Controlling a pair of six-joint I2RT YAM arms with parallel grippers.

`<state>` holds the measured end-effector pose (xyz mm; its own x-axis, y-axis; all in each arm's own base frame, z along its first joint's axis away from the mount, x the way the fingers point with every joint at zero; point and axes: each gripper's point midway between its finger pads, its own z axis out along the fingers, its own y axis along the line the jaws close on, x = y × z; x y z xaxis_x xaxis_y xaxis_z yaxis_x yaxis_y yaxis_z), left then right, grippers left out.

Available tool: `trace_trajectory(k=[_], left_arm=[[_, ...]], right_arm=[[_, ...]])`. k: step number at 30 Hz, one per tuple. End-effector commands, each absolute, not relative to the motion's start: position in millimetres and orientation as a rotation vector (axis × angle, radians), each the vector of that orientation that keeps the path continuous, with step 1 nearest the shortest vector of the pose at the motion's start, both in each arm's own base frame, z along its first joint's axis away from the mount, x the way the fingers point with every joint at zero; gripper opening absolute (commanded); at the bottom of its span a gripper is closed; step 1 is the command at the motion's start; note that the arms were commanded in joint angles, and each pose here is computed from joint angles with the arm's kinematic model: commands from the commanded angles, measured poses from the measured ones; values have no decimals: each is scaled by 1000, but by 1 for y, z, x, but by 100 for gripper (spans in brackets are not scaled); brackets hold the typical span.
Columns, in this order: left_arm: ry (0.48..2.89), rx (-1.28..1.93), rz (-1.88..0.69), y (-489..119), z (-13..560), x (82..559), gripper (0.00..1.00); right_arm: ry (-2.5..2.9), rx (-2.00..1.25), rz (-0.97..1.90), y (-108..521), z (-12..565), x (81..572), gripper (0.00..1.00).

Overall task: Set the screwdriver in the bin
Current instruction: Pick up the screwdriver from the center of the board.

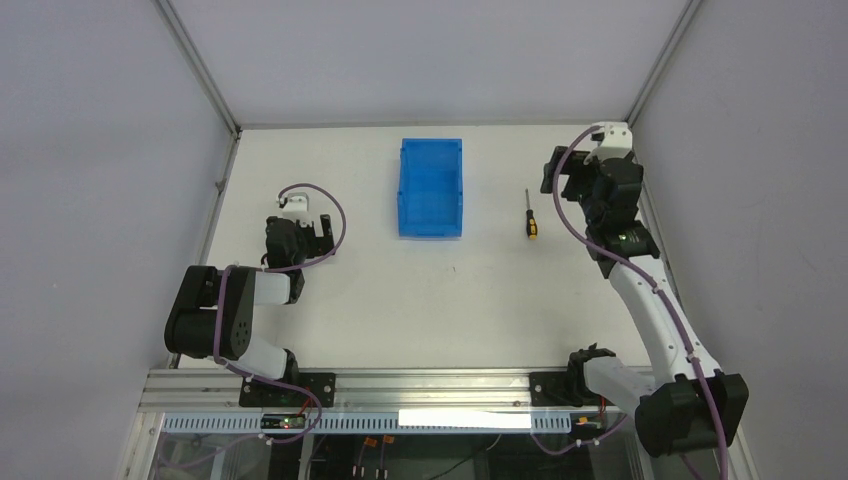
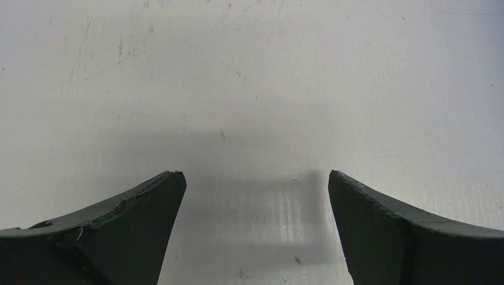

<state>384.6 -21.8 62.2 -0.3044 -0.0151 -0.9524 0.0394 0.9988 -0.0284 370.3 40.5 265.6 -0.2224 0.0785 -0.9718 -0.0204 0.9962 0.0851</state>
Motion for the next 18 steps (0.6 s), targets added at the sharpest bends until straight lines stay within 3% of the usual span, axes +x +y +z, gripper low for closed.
trace_trajectory(k=[1,8,18], left_arm=[[1824,-1,-52,-18,79,394,100],[1824,-2,-52,-18,79,394,100],[1825,-2,-52,-18,79,394,100]], right_arm=[[1778,74,74,34,316,353,99],[1740,71,92,34,389,333,100],[1693,89,115,31,452,306,99]])
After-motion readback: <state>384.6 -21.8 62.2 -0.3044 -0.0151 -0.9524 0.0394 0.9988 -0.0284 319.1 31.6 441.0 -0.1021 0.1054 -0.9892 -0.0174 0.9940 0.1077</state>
